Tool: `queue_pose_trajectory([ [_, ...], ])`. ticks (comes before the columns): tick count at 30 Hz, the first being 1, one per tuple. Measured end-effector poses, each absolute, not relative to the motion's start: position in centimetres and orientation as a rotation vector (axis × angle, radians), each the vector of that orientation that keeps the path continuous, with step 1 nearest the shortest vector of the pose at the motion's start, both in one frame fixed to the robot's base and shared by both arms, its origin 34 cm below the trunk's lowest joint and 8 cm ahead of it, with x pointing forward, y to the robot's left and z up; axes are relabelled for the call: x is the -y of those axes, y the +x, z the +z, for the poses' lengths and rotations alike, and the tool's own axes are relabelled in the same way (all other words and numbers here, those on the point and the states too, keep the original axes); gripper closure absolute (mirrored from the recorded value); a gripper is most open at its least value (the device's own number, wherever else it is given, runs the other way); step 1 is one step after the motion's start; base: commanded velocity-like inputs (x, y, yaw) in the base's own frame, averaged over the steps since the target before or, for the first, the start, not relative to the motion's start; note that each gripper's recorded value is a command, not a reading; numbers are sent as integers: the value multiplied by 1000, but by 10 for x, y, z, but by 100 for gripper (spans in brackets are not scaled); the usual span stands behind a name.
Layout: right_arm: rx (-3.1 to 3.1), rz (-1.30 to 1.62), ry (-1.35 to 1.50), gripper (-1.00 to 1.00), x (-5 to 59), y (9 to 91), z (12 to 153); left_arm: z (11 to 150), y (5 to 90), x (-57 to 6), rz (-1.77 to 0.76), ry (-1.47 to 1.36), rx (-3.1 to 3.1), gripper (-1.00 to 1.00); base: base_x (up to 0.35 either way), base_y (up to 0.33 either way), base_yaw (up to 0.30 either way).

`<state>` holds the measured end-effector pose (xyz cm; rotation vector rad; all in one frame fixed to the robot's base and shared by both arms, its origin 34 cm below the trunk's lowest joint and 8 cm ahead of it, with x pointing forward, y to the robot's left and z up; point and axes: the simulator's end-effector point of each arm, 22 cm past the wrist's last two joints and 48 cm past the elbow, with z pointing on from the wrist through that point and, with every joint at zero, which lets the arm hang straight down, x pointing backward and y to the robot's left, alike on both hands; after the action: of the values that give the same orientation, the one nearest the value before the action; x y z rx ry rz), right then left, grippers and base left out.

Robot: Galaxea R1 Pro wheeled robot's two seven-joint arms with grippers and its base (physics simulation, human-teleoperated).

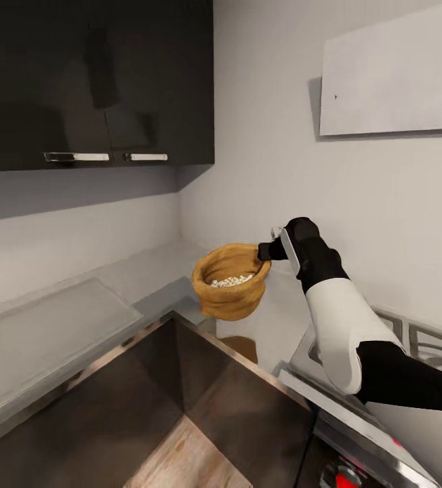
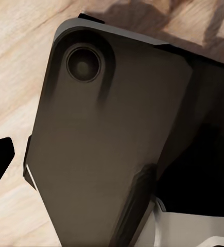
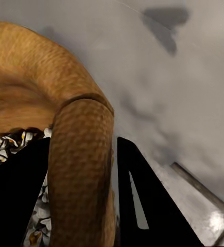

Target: In the kitchen, take the popcorn bag from the countertop, put it into the microwave, and heat it until the popcorn is cooked so the cooked popcorn ends up inside the bag.

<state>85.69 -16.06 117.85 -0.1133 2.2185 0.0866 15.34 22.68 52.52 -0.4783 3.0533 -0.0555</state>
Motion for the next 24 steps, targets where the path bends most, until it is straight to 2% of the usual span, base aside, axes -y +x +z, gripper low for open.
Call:
queue_pose_trajectory([
  [24,-2219,86,-117,100,159,857,1178,525,152,-227,-47,-476,-3056,-100,-345,0,0],
])
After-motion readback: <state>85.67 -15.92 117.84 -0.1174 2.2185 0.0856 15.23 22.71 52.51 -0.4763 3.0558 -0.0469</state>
